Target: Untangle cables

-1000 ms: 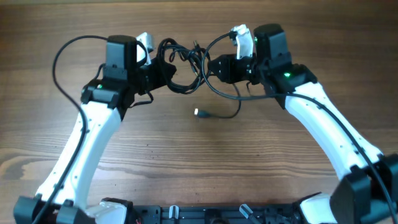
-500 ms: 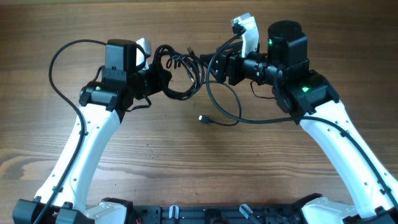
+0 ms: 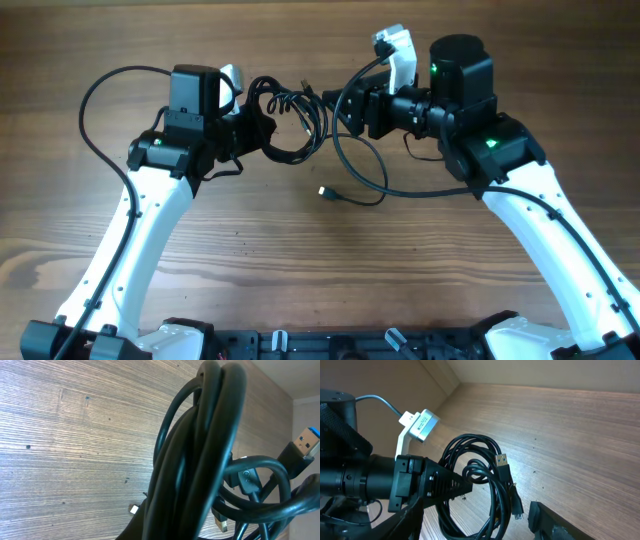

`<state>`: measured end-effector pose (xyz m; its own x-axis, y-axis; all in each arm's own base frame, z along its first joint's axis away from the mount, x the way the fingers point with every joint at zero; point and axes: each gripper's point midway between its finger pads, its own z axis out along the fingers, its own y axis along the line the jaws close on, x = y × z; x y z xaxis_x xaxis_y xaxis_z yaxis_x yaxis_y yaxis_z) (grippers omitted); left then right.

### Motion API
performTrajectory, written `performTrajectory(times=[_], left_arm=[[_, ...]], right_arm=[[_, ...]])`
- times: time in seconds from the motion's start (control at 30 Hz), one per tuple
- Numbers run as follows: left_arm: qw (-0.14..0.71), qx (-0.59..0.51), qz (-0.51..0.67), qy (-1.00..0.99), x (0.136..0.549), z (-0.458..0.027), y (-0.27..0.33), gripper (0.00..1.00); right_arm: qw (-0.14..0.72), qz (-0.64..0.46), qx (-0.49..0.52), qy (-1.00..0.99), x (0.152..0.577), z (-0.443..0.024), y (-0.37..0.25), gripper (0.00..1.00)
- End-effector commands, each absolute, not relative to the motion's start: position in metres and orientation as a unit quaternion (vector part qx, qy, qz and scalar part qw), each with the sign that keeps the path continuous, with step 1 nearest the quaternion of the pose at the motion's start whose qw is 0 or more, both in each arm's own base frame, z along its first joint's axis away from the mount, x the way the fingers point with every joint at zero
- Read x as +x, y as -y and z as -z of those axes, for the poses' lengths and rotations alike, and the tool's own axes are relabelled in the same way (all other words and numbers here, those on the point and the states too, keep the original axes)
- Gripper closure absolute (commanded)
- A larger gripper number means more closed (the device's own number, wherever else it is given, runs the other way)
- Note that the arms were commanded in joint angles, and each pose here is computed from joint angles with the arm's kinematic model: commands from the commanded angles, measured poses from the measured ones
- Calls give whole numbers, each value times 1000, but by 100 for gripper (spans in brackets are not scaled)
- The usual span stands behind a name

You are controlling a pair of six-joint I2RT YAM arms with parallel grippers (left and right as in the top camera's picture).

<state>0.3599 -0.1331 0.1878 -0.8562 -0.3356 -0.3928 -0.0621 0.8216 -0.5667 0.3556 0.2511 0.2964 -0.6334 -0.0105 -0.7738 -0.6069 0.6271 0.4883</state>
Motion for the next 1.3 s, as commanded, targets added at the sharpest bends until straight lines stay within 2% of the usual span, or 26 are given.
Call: performTrajectory(times=[0.0, 0.47, 1.27], left_arm=[[251, -101, 282, -920, 359, -192, 133, 96], [251, -101, 282, -921, 359, -191, 133, 96], [250, -101, 282, -921, 359, -191, 133, 96]], right_arm=[[379, -395, -192, -814, 356, -298, -255, 30], [355, -391, -186, -829, 358, -280, -256, 30], [355, -391, -186, -829, 359, -279, -256, 30]])
